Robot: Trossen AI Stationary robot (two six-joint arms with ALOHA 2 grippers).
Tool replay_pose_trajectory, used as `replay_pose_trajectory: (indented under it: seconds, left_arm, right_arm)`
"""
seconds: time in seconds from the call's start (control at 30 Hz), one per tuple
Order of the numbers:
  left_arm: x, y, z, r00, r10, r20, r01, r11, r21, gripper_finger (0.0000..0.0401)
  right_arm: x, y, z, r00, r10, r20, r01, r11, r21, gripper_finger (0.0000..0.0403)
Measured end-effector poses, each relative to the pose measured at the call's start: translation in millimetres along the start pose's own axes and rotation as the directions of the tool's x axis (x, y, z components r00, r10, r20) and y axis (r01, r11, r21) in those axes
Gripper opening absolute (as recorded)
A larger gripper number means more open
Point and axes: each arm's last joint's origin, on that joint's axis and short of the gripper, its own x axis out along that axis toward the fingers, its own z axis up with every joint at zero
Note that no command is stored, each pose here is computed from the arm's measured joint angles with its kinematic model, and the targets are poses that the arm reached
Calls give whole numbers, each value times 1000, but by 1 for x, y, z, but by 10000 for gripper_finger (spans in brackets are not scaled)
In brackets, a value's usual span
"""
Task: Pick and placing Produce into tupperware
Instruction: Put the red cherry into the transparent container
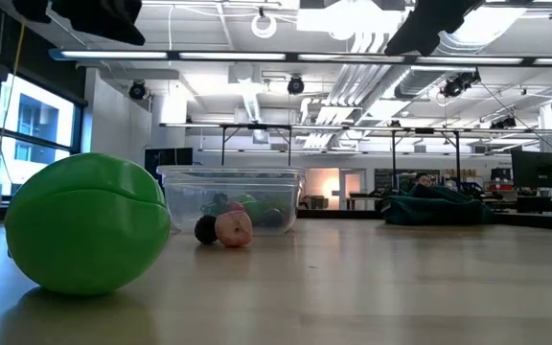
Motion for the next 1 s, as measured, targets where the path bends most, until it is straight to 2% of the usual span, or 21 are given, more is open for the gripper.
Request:
replay_pose_trajectory:
  seconds: [0.13,0.4,0.47,0.53,0.63,0.7,0.9,1.0]
  left_arm:
    - [0,1,-1,999,34,-19,-31,994,100,19]
    - [0,3,1,998,60,-8,-59,995,82,19]
    - [0,4,3,997,72,12,-72,997,38,19]
    - [0,5,5,996,86,37,-83,995,-56,19]
    - [-1,6,7,994,94,51,-82,976,-204,19]
    - [0,6,7,994,94,51,-78,962,-261,19]
    - [0,7,8,993,101,62,-73,934,-350,19]
    - [-1,6,8,994,87,66,-58,934,-353,19]
  right_arm:
    - [0,0,0,1000,0,0,0,1000,0,68]
    - [0,0,0,1000,0,0,0,1000,0,68]
    - [0,0,0,1000,0,0,0,1000,0,68]
    - [0,0,0,1000,0,0,0,1000,0,68]
    - [0,0,0,1000,0,0,0,1000,0,68]
    - [0,0,0,1000,0,-1,0,1000,0,68]
    - [0,0,0,1000,0,-1,0,1000,0,68]
    - [0,0,0,1000,-1,0,1,1000,0,68]
